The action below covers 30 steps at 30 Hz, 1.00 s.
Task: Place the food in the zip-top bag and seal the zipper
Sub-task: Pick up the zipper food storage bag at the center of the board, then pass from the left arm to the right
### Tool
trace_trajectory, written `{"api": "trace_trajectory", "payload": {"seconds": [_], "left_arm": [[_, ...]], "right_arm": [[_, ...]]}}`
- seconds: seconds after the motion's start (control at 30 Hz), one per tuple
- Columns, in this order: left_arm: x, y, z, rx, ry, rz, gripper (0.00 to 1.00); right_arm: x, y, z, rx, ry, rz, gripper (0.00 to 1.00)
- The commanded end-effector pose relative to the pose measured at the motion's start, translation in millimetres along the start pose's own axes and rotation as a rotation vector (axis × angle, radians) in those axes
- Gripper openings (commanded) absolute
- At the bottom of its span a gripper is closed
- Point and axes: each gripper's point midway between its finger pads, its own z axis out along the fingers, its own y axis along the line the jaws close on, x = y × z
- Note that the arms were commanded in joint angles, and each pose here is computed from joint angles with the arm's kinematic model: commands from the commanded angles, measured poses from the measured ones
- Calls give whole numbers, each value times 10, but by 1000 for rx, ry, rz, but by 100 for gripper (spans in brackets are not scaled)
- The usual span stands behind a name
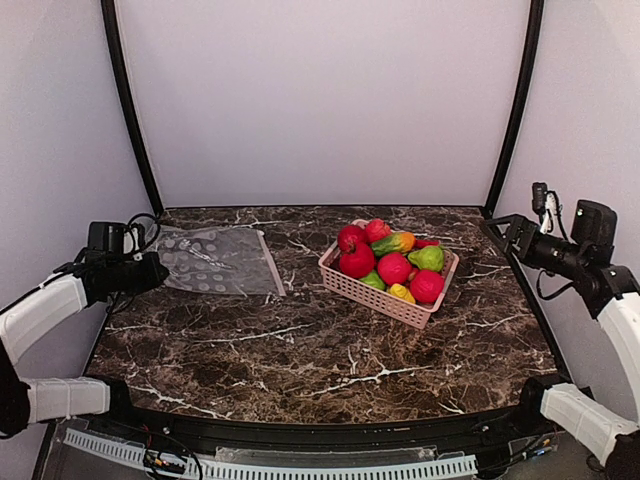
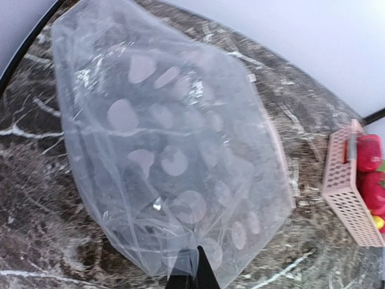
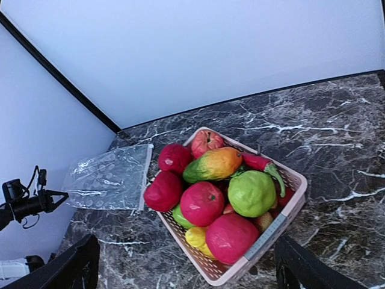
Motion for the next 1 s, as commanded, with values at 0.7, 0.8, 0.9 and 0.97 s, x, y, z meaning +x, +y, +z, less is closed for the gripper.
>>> {"api": "trace_trajectory", "payload": {"seconds": [0.7, 0.8, 0.9, 0.97], "left_arm": [[-850, -1896, -2090, 890, -153, -2, 1], [-855, -1922, -2104, 888, -144, -37, 1], [-862, -1940, -2102, 869, -143, -55, 1], [-840, -1971, -2062, 862, -128, -59, 1]], "right_arm": [[556, 1565, 543, -505, 210, -30, 98], [765, 1781, 557, -544, 230, -137, 97], [981, 2008, 585, -543, 224, -253, 96], [1083, 2120, 656, -526, 231, -313, 94]]}}
